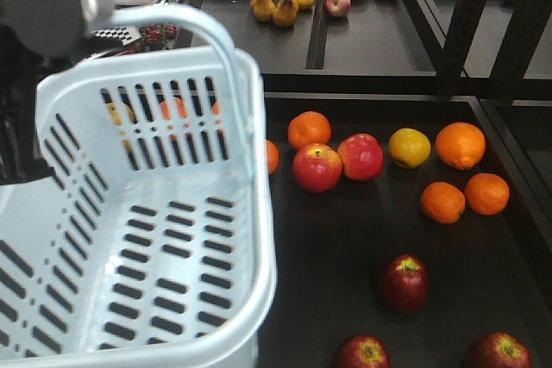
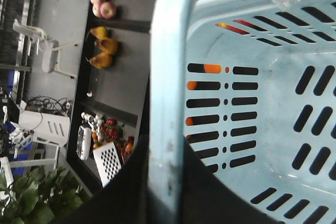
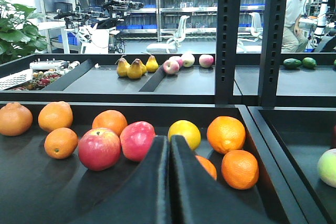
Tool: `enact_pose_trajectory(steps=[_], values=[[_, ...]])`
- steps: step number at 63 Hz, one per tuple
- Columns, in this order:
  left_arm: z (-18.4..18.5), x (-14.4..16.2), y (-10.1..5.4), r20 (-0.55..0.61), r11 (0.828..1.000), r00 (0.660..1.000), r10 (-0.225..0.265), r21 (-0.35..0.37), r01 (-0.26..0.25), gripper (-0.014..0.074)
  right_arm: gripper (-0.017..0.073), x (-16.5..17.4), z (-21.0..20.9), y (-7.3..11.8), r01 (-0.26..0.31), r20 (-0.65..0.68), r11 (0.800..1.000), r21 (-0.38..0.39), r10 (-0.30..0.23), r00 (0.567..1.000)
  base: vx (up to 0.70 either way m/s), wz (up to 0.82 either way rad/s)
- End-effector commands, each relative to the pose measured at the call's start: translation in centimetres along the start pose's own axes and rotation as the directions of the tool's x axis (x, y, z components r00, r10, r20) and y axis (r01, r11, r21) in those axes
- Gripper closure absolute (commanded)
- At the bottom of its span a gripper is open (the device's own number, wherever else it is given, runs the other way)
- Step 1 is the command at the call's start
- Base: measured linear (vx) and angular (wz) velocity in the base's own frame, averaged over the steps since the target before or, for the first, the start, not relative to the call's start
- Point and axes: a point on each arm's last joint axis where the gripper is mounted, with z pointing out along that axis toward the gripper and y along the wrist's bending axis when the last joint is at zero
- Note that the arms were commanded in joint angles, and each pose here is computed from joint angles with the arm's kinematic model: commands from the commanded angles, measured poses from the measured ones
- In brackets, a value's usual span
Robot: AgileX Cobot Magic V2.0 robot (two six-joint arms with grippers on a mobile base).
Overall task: Pick three apples into basket with both arms
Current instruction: 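Lower the light-blue basket onto the table with the left gripper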
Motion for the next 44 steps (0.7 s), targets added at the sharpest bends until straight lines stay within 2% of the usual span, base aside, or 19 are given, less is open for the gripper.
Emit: enact_pose_trajectory(steps=[1, 11, 25, 32, 39, 44], values=[[0.2, -0.3, 0.7, 0.025, 0.996, 0.999, 0.026, -0.091, -0.024, 0.0600, 0.0568, -0.3, 0.0, 0.0, 0.007, 0.067, 1.000, 0.005, -0.007, 0.998, 0.00, 0.00], [3.6, -0.3, -1.5, 0.070, 0.992, 0.994, 0.084, -0.098, -0.077, 0.0600, 0.0568, -0.4, 0.0, 0.0, 0.007, 0.068, 1.000, 0.005, -0.007, 0.998, 0.00, 0.00], [8.7, 2.6, -4.1, 0.090, 0.990, 0.993, 0.079, -0.120, -0.068, 0.0600, 0.0568, -0.4, 0.0, 0.0, 0.007, 0.068, 1.000, 0.005, -0.007, 0.998, 0.00, 0.00], [10.8, 4.3, -5.5, 0.140, 0.988, 0.989, 0.050, -0.151, -0.029, 0.0600, 0.0568, -0.4, 0.0, 0.0, 0.007, 0.068, 1.000, 0.005, -0.007, 0.998, 0.00, 0.00], [12.4, 5.6, -6.1, 0.183, 0.984, 0.983, -0.021, -0.171, 0.053, 0.0600, 0.0568, -0.4, 0.0, 0.0, 0.007, 0.068, 1.000, 0.005, -0.007, 0.998, 0.00, 0.00], [13.7, 6.4, -6.6, 0.188, 0.982, 0.980, -0.059, -0.165, 0.091, 0.0600, 0.0568, -0.4, 0.0, 0.0, 0.007, 0.068, 1.000, 0.005, -0.007, 0.998, 0.00, 0.00]])
